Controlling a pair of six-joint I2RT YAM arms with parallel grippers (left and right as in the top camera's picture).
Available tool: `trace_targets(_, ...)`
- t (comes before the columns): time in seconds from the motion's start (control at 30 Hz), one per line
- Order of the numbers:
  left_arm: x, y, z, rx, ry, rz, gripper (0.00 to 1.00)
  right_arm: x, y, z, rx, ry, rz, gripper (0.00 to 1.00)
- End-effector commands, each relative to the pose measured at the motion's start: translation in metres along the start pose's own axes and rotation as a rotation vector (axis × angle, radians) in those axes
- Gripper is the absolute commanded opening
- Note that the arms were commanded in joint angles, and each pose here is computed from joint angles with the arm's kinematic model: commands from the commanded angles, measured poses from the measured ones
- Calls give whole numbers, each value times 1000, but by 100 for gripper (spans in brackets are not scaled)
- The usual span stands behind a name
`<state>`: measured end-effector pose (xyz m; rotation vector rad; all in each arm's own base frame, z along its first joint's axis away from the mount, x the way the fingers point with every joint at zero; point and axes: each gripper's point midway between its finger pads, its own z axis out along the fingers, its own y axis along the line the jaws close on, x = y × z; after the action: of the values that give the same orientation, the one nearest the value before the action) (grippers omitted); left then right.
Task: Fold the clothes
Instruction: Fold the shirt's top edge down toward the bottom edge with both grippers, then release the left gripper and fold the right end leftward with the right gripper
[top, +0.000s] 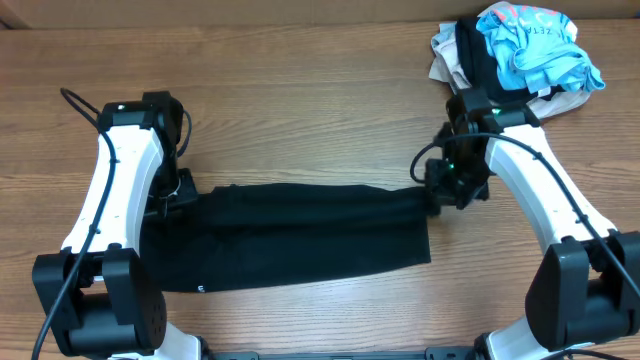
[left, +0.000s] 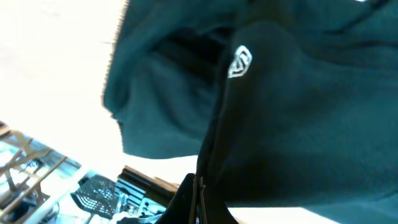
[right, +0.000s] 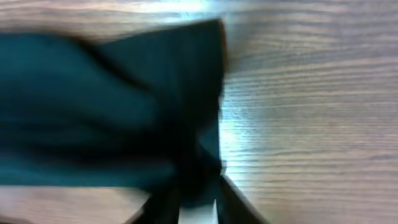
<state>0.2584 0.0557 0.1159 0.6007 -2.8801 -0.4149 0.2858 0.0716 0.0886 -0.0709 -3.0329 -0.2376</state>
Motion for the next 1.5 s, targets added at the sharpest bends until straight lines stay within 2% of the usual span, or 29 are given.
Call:
trace_targets(0.0, -3, 16, -5, -81, -51, -116, 4, 3, -10, 2, -1, -12, 44, 33)
trace_targets(0.1, -1, 22, -18, -63, -106, -150, 4, -1, -17, 6, -6, -25, 65, 55)
trace_targets(0.23, 4, 28, -36, -29, -173, -170, 4, -9, -13, 7, -31, -53, 61, 77)
trace_targets(0.27, 6, 29, -38, -21, -181, -173, 4, -11, -11, 7, -42, -63, 58, 78)
trace_targets(0.3, 10, 29, -41, -9, -180, -170, 25, -15, -7, 8, -59, -72, 53, 79)
trace_targets(0.33, 12, 29, -41, -10, -173, -168, 38, -16, -6, 9, -67, -75, 51, 79)
trace_targets(0.4, 15, 31, -40, -17, -159, -164, 51, -15, -3, 13, -88, -74, 49, 79)
trace_targets(0.47, 17, 31, -40, -20, -152, -162, 56, -10, -2, 23, -106, -58, 51, 79)
trace_targets(0.57, 16, 28, -41, 7, -161, -169, 57, 0, -3, 36, -116, -25, 54, 79)
trace_targets(0.77, 0, 13, -68, 152, -266, -201, 58, 13, -5, 56, -128, 4, 60, 78)
trace_targets(0.93, -17, 0, -98, 292, -385, -221, 60, 15, 2, 74, -151, -17, 33, 66)
trace_targets(1.1, -32, -14, -120, 415, -479, -224, 60, 19, 13, 92, -153, -40, -6, 65)
trace_targets(1.17, -38, -18, -126, 443, -505, -223, 59, 19, 20, 98, -157, -54, -39, 62)
trace_targets(1.23, -44, -23, -132, 478, -532, -218, 60, 21, 29, 102, -152, -64, -82, 54)
trace_targets(1.3, -48, -32, -140, 537, -550, -205, 59, 22, 38, 104, -145, -71, -116, 39)
trace_targets(1.37, -51, -39, -146, 581, -561, -194, 59, 21, 38, 105, -109, -80, -83, 21)
trace_targets(1.4, -52, -41, -148, 593, -567, -190, 59, 21, 35, 106, -82, -85, -49, 6)
trace_targets(1.47, -53, -41, -148, 591, -569, -182, 60, 20, 29, 105, -53, -86, 4, 4)
